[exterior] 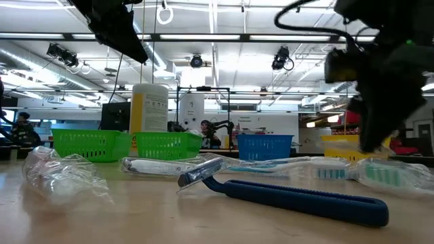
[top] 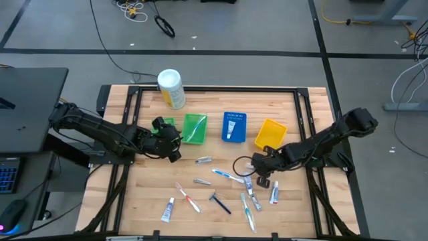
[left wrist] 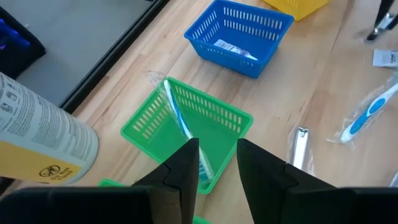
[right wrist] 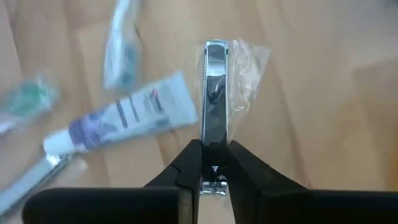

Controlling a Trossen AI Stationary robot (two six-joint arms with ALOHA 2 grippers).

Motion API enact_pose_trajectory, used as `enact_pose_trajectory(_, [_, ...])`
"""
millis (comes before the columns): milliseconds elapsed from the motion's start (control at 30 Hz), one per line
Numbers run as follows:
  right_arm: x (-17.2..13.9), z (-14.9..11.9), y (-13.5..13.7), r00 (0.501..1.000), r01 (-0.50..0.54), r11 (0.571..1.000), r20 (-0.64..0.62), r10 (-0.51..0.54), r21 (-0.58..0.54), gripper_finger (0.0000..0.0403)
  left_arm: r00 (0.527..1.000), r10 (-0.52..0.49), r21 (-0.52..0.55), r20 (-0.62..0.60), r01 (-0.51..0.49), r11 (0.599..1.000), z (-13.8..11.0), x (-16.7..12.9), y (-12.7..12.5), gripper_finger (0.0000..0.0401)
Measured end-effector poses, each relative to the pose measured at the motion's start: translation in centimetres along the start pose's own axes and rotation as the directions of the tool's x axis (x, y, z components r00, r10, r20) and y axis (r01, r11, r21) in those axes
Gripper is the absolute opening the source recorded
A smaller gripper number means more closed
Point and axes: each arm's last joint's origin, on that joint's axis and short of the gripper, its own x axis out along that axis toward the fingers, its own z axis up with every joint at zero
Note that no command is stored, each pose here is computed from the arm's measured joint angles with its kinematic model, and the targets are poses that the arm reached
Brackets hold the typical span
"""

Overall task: Pick & Place Travel size toiletries
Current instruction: Put the silver nail cutter into the yellow bin, then put the blue razor into the left green bin

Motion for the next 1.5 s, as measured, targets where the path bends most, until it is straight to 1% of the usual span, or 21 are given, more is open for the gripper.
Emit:
enact_pose_trajectory(100, [-1.6,1.6,-0.1,0.998,-0.012,0.999,0.068,0.014,-0.031,0.0055,1.0,0.0,0.011,0.0,0.0,1.0,0.0,0.0,0.0,0.0116])
enact_pose_trajectory(133, [-2.2,2.1,-0.3,0.996,0.003,0.999,0.09,0.0,-0.039,0.0055,1.0,0.0,0.01,0.0,0.0,1.0,0.0,0.0,0.0,0.0116])
enact_pose_trajectory(167, [-2.7,2.3,-0.7,0.994,0.035,0.998,0.1,-0.03,-0.046,0.0055,1.0,0.0,0.01,0.0,0.0,1.0,0.0,0.0,0.0,0.0116])
enact_pose_trajectory(233, [-3.6,2.3,-1.7,0.986,0.136,0.989,0.104,-0.129,-0.064,0.0054,1.0,0.0,0.01,0.0,0.0,1.0,0.0,0.0,0.0,0.0116])
enact_pose_trajectory(300, [-4.6,2.6,-2.9,0.963,0.235,0.971,0.141,-0.228,-0.038,0.0054,1.0,0.0,0.011,0.0,0.0,1.0,0.0,0.0,0.0,0.0116])
enact_pose_trajectory(367, [-5.3,2.5,-4.3,0.936,0.323,0.946,0.149,-0.32,0.005,0.0056,1.0,0.0,0.01,0.0,0.0,1.0,0.0,0.0,0.0,0.0116])
enact_pose_trajectory(467, [-5.7,1.9,-6.5,0.913,0.394,0.917,0.083,-0.398,0.063,0.0057,1.0,-0.002,0.011,-0.001,0.002,1.0,0.0,0.0,0.0,0.0116])
enact_pose_trajectory(600, [-5.3,0.6,-9.2,0.891,0.454,0.884,-0.096,-0.445,0.112,0.0058,1.0,-0.002,0.011,-0.001,0.002,1.0,0.0,0.0,0.0,0.0116])
enact_pose_trajectory(667, [-4.7,0.0,-10.2,0.883,0.465,0.872,-0.149,-0.444,0.155,0.0059,1.0,-0.003,0.011,-0.001,0.003,1.0,0.0,0.0,0.0,0.0116])
enact_pose_trajectory(767, [-3.8,-1.0,-11.4,0.873,0.479,0.86,-0.203,-0.444,0.176,0.0059,1.0,-0.002,0.011,-0.001,0.002,1.0,0.0,0.0,0.0,0.0116])
enact_pose_trajectory(833, [-3.4,-1.0,-11.9,0.877,0.475,0.858,-0.181,-0.444,0.194,0.0059,1.0,-0.001,0.011,-0.001,0.001,1.0,0.0,0.0,0.0,0.0116])
enact_pose_trajectory(900, [-3.2,-1.0,-12.2,0.881,0.469,0.864,-0.17,-0.442,0.181,0.0063,1.0,-0.001,0.011,0.0,0.001,1.0,0.0,0.0,0.0,0.0116])
enact_pose_trajectory(1033, [-2.9,-0.8,-12.6,0.901,0.427,0.887,-0.164,-0.402,0.177,0.0084,1.0,0.0,0.009,0.0,0.001,1.0,0.0,0.0,0.0,0.0116])
enact_pose_trajectory(1200, [-2.9,-0.8,-13.0,0.898,0.434,0.88,-0.176,-0.404,0.193,0.0121,1.0,0.0,0.008,0.0,0.0,1.0,0.0,0.0,0.0,0.0116])
enact_pose_trajectory(1367, [-2.9,-0.8,-13.1,0.898,0.434,0.878,-0.172,-0.404,0.201,0.0147,1.0,0.0,0.007,0.0,0.0,1.0,0.0,0.0,0.0,0.0116])
enact_pose_trajectory(1500, [-2.8,-0.3,-12.9,0.912,0.41,0.884,-0.128,-0.39,0.224,0.0161,1.0,0.0,0.007,0.0,0.0,1.0,0.0,0.0,0.0,0.0116])
